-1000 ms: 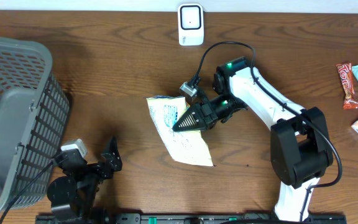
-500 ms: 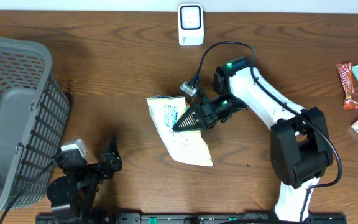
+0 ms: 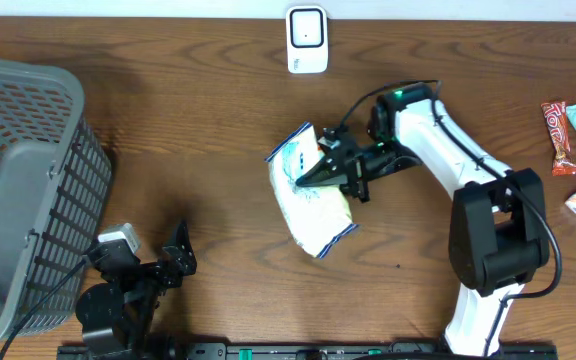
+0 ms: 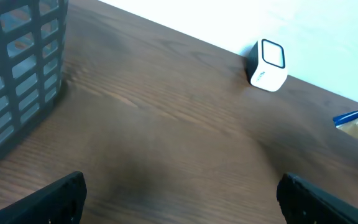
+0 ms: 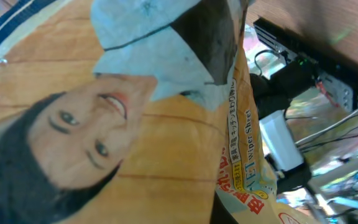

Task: Scan the item barcode

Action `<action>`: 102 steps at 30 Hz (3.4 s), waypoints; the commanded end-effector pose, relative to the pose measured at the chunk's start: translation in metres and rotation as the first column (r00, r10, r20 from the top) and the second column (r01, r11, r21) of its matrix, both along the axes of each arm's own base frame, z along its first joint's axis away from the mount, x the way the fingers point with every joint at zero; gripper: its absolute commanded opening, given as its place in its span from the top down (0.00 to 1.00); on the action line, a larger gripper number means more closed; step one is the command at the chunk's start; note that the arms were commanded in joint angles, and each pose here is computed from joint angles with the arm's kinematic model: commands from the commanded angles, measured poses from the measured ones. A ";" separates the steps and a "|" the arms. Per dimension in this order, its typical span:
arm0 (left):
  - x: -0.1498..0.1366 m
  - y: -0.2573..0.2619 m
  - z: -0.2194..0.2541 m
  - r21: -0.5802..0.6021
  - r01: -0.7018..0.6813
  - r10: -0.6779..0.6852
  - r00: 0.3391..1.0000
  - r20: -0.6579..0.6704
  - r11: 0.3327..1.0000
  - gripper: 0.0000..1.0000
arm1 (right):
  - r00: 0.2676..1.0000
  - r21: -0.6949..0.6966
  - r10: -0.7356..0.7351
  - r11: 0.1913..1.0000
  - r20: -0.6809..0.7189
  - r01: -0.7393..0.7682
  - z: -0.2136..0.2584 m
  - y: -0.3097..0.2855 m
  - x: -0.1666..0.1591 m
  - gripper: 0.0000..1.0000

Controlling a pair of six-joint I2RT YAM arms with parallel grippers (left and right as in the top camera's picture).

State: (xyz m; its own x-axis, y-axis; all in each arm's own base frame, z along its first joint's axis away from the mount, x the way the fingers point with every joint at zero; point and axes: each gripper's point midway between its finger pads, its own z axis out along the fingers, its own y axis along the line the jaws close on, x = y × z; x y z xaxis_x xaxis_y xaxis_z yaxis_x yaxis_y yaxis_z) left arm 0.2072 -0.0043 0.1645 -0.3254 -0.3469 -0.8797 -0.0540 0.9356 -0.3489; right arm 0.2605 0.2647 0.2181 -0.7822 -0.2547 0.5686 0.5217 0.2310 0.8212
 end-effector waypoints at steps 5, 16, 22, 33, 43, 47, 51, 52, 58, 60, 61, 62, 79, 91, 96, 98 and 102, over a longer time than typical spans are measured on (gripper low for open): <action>0.000 -0.002 0.000 -0.008 0.007 -0.007 1.000 0.003 1.000 0.02 | 0.846 0.113 0.002 0.991 0.534 -0.074 -0.020 0.004 0.024 0.99; 0.000 -0.002 0.000 -0.008 0.007 -0.007 1.000 0.003 1.000 0.02 | 0.267 -0.074 0.024 0.981 0.963 0.178 -0.044 0.020 0.173 0.99; 0.000 -0.002 0.000 -0.008 0.007 -0.007 1.000 0.003 1.000 0.02 | -0.085 -0.087 0.145 0.872 0.986 0.481 0.011 0.011 0.261 0.99; 0.000 -0.002 0.000 -0.008 0.007 -0.007 1.000 0.003 1.000 0.02 | -0.242 -0.027 0.218 0.794 0.946 0.608 -0.002 0.018 0.358 0.99; 0.000 -0.002 0.000 -0.008 0.007 -0.007 1.000 0.003 1.000 0.02 | -0.144 -0.130 0.296 0.737 0.944 0.663 -0.001 0.003 0.361 0.99; 0.000 -0.002 0.000 -0.008 0.007 -0.007 1.000 0.003 1.000 0.02 | -0.050 -0.266 0.389 0.713 0.920 0.649 0.011 -0.032 0.339 0.99; 0.000 -0.002 0.000 -0.008 0.007 -0.007 1.000 0.003 1.000 0.02 | 0.125 -0.423 0.502 0.540 0.856 0.727 0.032 -0.109 0.311 0.99; 0.000 -0.002 0.000 -0.008 0.007 -0.007 1.000 0.003 1.000 0.02 | 0.190 -0.472 0.541 0.449 0.819 0.759 0.039 -0.141 0.301 0.99; 0.000 -0.002 0.000 -0.008 0.007 -0.007 1.000 0.003 1.000 0.02 | 0.519 -0.623 0.601 -0.045 0.608 0.781 0.040 -0.309 0.267 0.99; 0.000 -0.002 0.000 -0.008 0.007 -0.007 1.000 0.003 1.000 0.02 | 0.573 -0.636 0.556 -0.100 0.602 0.765 0.030 -0.341 0.262 0.99; 0.000 -0.002 0.000 -0.008 0.007 -0.007 1.000 0.003 1.000 0.02 | 0.609 -0.647 0.520 -0.134 0.599 0.751 0.019 -0.363 0.259 0.99; 0.000 -0.002 0.000 -0.008 0.007 -0.007 1.000 0.003 1.000 0.02 | 0.630 -0.653 0.498 -0.156 0.596 0.741 0.012 -0.377 0.258 0.99; 0.000 -0.002 0.000 -0.008 0.007 -0.007 1.000 0.003 1.000 0.02 | 0.835 -0.675 0.203 -0.506 0.511 0.536 -0.080 -0.578 0.174 0.72; 0.000 -0.002 0.000 -0.008 0.007 -0.007 1.000 0.003 1.000 0.02 | 0.446 -0.389 0.231 -0.255 0.864 0.885 0.079 -0.459 0.208 0.01; 0.000 -0.002 0.000 -0.008 0.007 -0.007 1.000 0.003 1.000 0.02 | 0.236 -0.231 0.255 -0.049 0.938 0.972 0.149 -0.375 0.202 0.01; 0.000 -0.002 0.000 -0.008 0.008 -0.008 1.000 0.003 1.000 0.02 | 0.171 -0.186 0.267 0.034 0.949 0.982 0.170 -0.341 0.195 0.01; 0.000 -0.002 0.000 -0.008 0.007 -0.007 1.000 0.003 1.000 0.02 | 0.090 -0.134 0.288 0.135 0.954 0.982 0.198 -0.291 0.177 0.01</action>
State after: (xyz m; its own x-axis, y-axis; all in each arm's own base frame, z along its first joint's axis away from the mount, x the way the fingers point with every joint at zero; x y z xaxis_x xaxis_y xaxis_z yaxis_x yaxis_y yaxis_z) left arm 0.2072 -0.0044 0.1644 -0.3258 -0.3469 -0.8795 -0.0538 0.9355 -0.3491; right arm 0.4471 -0.0616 0.3971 -0.4268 0.2880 -0.8573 0.2331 0.9509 0.2034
